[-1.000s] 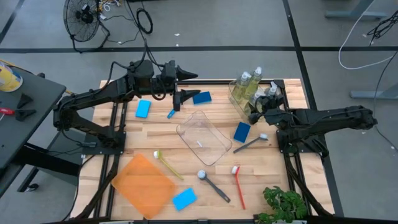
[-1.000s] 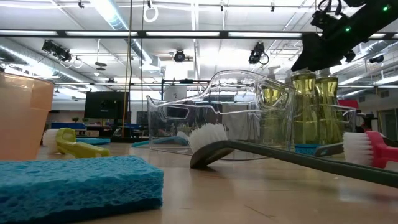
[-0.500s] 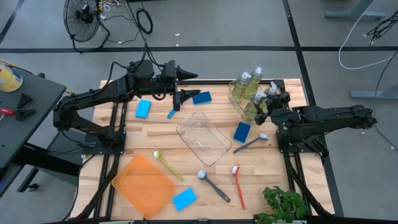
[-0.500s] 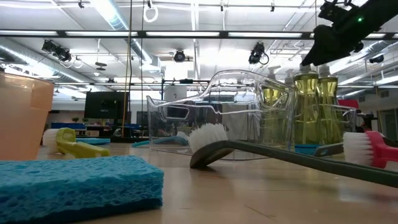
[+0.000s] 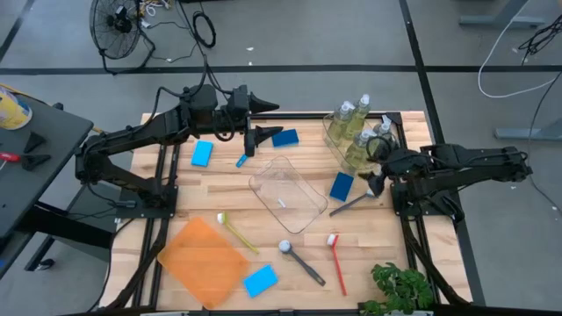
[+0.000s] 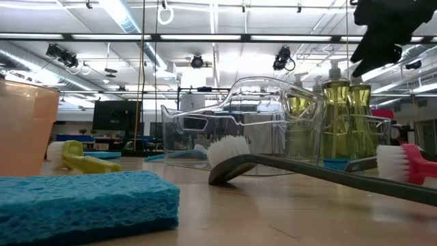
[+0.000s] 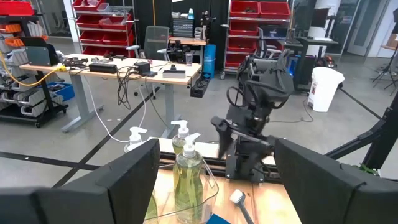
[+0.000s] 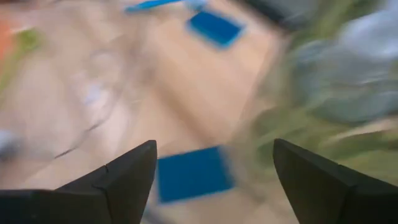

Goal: Pick & Place Kitchen Sink Supplies
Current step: Put the gray dish brush into the bottom transparent bin

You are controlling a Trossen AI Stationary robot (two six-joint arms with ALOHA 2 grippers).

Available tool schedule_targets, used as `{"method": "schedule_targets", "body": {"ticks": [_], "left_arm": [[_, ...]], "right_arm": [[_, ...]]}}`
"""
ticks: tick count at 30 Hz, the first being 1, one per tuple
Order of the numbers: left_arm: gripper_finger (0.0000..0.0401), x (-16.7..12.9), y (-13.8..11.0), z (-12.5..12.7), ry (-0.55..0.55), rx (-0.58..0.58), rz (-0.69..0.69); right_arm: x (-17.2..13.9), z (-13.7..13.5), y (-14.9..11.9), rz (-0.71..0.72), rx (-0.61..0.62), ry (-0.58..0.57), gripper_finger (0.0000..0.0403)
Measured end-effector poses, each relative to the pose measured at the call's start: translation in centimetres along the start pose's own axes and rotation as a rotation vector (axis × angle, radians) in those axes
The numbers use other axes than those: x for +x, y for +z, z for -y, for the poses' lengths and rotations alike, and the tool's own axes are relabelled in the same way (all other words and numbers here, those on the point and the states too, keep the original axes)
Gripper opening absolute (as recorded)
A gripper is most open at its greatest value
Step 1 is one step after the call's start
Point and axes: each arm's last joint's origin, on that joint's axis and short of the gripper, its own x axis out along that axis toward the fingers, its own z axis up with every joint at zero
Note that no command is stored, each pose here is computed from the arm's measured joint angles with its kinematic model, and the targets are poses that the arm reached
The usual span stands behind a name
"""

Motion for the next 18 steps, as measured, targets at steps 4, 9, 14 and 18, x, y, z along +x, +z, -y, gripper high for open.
{"method": "schedule_targets", "body": {"ticks": [4,9,14,18], "left_arm": [[0.0319,0.0,0.0,0.0,0.0,0.0,0.0],[0.0319,0.0,0.0,0.0,0.0,0.0,0.0],[0.0319,0.0,0.0,0.0,-0.001,-0.001,0.0],[0.0319,0.0,0.0,0.0,-0.001,-0.001,-0.001]], "right_arm": [[-0.2,-0.6,-0.3,-0.117,-0.005,0.195,0.032],[-0.3,-1.5,-0.7,-0.222,-0.03,0.347,0.032],[0.2,-2.6,-1.1,-0.258,-0.148,0.368,0.032],[0.8,-3.6,-1.4,-0.287,-0.246,0.374,0.032]]}}
